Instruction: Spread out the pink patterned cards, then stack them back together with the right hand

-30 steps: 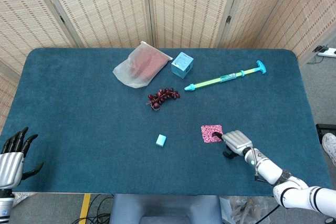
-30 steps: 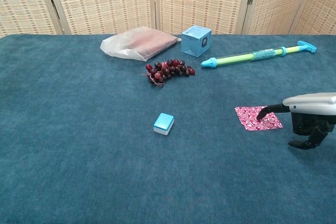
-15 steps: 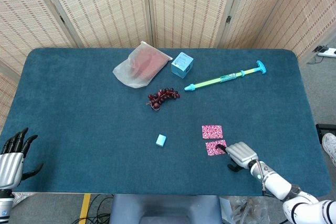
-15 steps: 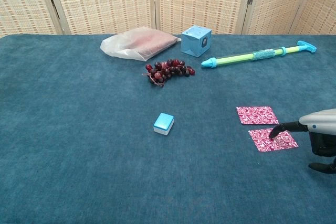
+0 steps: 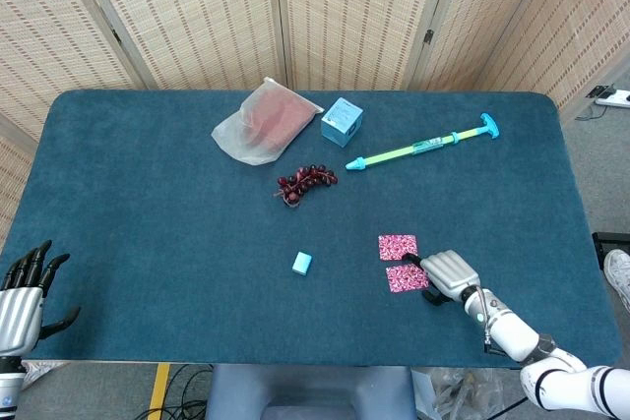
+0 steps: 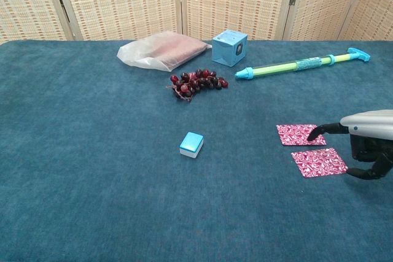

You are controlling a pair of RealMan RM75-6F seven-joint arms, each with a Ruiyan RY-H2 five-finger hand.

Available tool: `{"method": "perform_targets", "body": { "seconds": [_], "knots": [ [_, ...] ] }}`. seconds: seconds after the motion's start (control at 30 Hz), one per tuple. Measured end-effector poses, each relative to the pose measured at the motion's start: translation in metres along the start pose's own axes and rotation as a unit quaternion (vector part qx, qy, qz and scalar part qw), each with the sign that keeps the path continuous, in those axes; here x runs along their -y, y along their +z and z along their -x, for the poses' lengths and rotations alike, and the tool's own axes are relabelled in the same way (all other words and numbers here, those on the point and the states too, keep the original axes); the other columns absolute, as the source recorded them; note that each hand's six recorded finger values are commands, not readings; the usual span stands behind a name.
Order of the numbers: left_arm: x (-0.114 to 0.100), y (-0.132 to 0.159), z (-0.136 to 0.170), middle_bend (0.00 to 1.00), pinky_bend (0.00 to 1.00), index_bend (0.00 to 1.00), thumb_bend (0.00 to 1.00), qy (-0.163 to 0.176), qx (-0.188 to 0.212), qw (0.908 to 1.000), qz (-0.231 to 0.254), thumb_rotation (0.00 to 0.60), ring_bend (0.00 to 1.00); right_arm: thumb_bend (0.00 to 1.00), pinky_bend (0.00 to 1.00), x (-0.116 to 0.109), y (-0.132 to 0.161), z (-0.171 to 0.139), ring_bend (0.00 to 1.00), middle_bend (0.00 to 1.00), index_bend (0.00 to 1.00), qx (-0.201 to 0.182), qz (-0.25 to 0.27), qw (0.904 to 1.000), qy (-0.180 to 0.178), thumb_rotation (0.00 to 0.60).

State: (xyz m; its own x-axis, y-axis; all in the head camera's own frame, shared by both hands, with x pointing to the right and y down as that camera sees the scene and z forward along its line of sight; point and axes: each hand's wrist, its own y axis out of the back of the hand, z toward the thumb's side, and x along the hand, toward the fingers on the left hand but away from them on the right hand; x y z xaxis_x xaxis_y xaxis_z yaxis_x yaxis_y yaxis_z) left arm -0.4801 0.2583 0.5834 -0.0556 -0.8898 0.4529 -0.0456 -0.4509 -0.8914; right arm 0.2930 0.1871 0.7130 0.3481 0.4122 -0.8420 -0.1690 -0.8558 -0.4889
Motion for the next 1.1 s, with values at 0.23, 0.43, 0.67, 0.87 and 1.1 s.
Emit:
{"method": "perform_targets", "body": {
  "seconds": [0.23,0.43,0.67,0.87,1.1],
  "knots": [
    [0.0,-0.003,0.002,0.04,0.13,0.19,0.26,0.0,-0.005,1.0,0.0,0.6,0.05,0.45,1.0,-0.002,0.006,0.014,1.0,1.0,0.12,-0.007,-0.003,1.0,0.004,0.6],
    [0.0,-0.004,0.002,0.04,0.13,0.19,0.26,-0.001,-0.007,1.0,0.0,0.6,0.05,0.45,1.0,0.0,-0.004,0.013,1.0,1.0,0.12,0.009,-0.002,0.9999,0.01,0.6],
    [0.001,-0.002,0.0,0.04,0.13,0.19,0.26,-0.001,-0.003,1.0,0.0,0.6,0.05,0.45,1.0,0.003,-0.024,0.001,1.0,1.0,0.13,0.037,0.0,0.9993,0.01,0.6],
    [0.001,-0.001,0.0,0.04,0.13,0.19,0.26,-0.001,-0.003,1.0,0.0,0.6,0.05,0.45,1.0,0.007,-0.046,-0.012,1.0,1.0,0.13,0.067,0.005,0.9976,0.011,0.6],
    [0.001,0.0,0.001,0.04,0.13,0.19,0.26,-0.001,-0.003,1.0,-0.001,0.6,0.05,0.45,1.0,0.009,-0.063,-0.021,1.0,1.0,0.13,0.09,0.01,0.9958,0.008,0.6]
  ]
}}
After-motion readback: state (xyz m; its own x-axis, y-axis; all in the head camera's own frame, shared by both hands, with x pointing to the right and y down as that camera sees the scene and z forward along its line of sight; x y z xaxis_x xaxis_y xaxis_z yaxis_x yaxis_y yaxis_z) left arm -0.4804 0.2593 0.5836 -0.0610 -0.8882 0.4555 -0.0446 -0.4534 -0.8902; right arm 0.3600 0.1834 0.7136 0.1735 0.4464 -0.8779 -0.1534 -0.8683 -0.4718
